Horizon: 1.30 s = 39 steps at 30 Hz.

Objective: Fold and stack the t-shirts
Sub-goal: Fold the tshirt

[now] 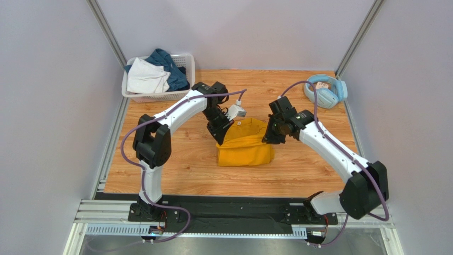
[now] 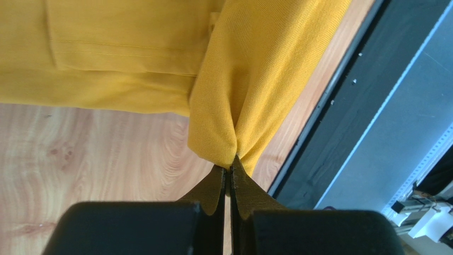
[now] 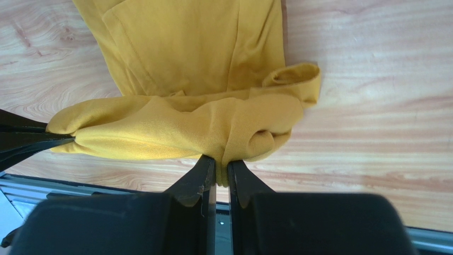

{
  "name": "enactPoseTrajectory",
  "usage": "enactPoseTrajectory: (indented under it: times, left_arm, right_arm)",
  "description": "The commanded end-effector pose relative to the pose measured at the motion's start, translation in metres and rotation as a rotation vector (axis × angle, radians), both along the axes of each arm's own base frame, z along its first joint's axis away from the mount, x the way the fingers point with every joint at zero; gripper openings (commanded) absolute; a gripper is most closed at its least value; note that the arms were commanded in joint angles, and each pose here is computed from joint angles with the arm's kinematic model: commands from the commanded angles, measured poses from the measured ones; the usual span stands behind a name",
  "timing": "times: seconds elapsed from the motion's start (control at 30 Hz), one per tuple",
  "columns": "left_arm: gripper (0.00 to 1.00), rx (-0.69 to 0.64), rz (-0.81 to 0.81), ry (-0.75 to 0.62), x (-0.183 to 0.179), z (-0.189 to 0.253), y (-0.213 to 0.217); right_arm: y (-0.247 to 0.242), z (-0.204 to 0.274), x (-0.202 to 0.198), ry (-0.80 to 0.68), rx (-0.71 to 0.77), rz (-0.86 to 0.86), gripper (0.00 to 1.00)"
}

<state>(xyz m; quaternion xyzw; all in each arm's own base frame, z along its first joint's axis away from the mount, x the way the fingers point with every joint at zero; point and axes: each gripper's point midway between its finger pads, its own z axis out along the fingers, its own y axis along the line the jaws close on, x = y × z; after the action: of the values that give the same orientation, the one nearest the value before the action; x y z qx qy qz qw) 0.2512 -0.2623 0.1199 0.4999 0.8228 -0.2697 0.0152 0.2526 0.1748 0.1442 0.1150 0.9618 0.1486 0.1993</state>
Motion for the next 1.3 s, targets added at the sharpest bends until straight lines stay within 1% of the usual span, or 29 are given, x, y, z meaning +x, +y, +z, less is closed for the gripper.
enactPoseTrajectory:
  times: [0.0, 0.07, 0.1, 0.2, 0.23, 0.3, 0.33, 0.4, 0.43, 0.47, 0.5, 0.53, 0.6, 0.7, 0.73, 0.77, 0.8, 0.83, 0.87, 0.9, 0.93, 0.97, 1.0, 1.03, 1.07, 1.1, 1.2, 1.23, 1.27]
  left_arm:
    - [0.00, 0.052, 0.047, -0.019, 0.026, -0.006, 0.012]
    - [0.00, 0.059, 0.056, -0.016, 0.037, -0.014, 0.010]
    - [0.00, 0.061, 0.067, -0.034, 0.047, -0.013, 0.011]
    - [0.00, 0.073, 0.094, -0.031, 0.066, -0.023, 0.013]
    - [0.00, 0.091, 0.102, -0.017, 0.070, -0.032, 0.015]
    - [0.00, 0.104, 0.114, -0.044, 0.085, -0.033, 0.016]
    - [0.00, 0.120, 0.124, -0.032, 0.090, -0.042, 0.019]
    - [0.00, 0.130, 0.143, -0.071, 0.105, -0.040, 0.019]
    - [0.02, 0.143, 0.152, -0.073, 0.111, -0.046, 0.020]
    - [0.11, 0.158, 0.164, -0.087, 0.116, -0.047, 0.022]
    - [0.83, 0.155, 0.175, -0.117, 0.124, -0.043, 0.021]
    - [0.99, 0.160, 0.185, -0.127, 0.129, -0.045, 0.023]
    - [1.00, 0.169, 0.211, -0.167, 0.141, -0.041, 0.027]
    - [1.00, 0.159, 0.240, -0.195, 0.148, -0.026, 0.034]
    - [1.00, 0.142, 0.247, -0.209, 0.149, -0.014, 0.036]
    - [1.00, 0.097, 0.252, -0.196, 0.145, -0.002, 0.032]
    - [1.00, 0.064, 0.254, -0.178, 0.138, 0.008, 0.030]
    - [1.00, 0.002, 0.251, -0.200, 0.129, 0.034, 0.025]
    - [1.00, -0.061, 0.224, -0.135, 0.106, 0.038, 0.013]
    - [1.00, -0.108, 0.205, -0.155, 0.099, 0.047, 0.005]
    - [1.00, -0.155, 0.170, -0.205, 0.084, 0.071, 0.000]
    - [1.00, -0.174, 0.130, -0.209, 0.070, 0.073, -0.008]
    - [1.00, -0.175, 0.067, -0.185, 0.046, 0.061, -0.020]
    - [1.00, -0.204, 0.017, -0.194, 0.031, 0.067, -0.027]
    - [1.00, -0.202, -0.017, -0.148, 0.014, 0.054, -0.031]
    - [1.00, -0.207, -0.061, -0.137, 0.001, 0.049, -0.041]
    - [1.00, -0.191, -0.112, -0.067, -0.013, 0.024, -0.050]
    - [1.00, -0.169, -0.118, -0.040, -0.014, 0.010, -0.054]
    - [1.00, -0.170, -0.117, -0.022, -0.014, 0.006, -0.057]
  right_arm:
    - [0.016, 0.000, 0.039, -0.042, 0.030, 0.059, 0.00]
    - [0.020, -0.018, 0.050, -0.002, 0.020, 0.071, 0.00]
    - [0.023, -0.019, 0.058, -0.006, 0.023, 0.070, 0.00]
    - [0.026, -0.032, 0.079, 0.002, 0.019, 0.071, 0.00]
    - [0.024, -0.042, 0.086, 0.021, 0.011, 0.062, 0.00]
    - [0.023, -0.046, 0.096, 0.018, 0.004, 0.061, 0.00]
    - [0.022, -0.050, 0.104, 0.021, 0.000, 0.052, 0.00]
    - [0.021, -0.051, 0.112, 0.021, 0.001, 0.047, 0.00]
    - [0.021, -0.052, 0.117, 0.016, 0.003, 0.046, 0.00]
    - [0.021, -0.052, 0.121, 0.010, 0.007, 0.044, 0.00]
    - [0.020, -0.052, 0.124, 0.009, 0.009, 0.038, 0.00]
    - [0.019, -0.052, 0.127, 0.007, 0.009, 0.037, 0.00]
    - [0.018, -0.050, 0.133, -0.004, 0.011, 0.027, 0.00]
    - [0.015, -0.053, 0.136, 0.003, 0.012, 0.012, 0.00]
    - [0.015, -0.056, 0.136, 0.009, 0.011, 0.006, 0.00]
    - [0.015, -0.058, 0.137, 0.011, 0.012, 0.005, 0.00]
    - [0.015, -0.059, 0.138, 0.011, 0.014, 0.004, 0.00]
    - [0.015, -0.063, 0.139, 0.021, 0.013, 0.002, 0.00]
    - [0.017, -0.065, 0.141, 0.028, 0.020, -0.003, 0.00]
    - [0.016, -0.067, 0.143, 0.033, 0.026, -0.005, 0.00]
    - [0.017, -0.073, 0.142, 0.053, 0.031, -0.006, 0.00]
    - [0.018, -0.076, 0.143, 0.061, 0.038, -0.010, 0.00]
    - [0.015, -0.076, 0.147, 0.061, 0.045, -0.024, 0.00]
    - [0.017, -0.081, 0.147, 0.077, 0.055, -0.028, 0.00]
    - [0.018, -0.080, 0.151, 0.076, 0.071, -0.037, 0.00]
    - [0.016, -0.082, 0.156, 0.083, 0.084, -0.051, 0.00]
    - [0.014, -0.085, 0.163, 0.111, 0.128, -0.091, 0.01]
    - [0.015, -0.083, 0.165, 0.111, 0.138, -0.095, 0.02]
    - [0.014, -0.085, 0.167, 0.117, 0.144, -0.107, 0.03]
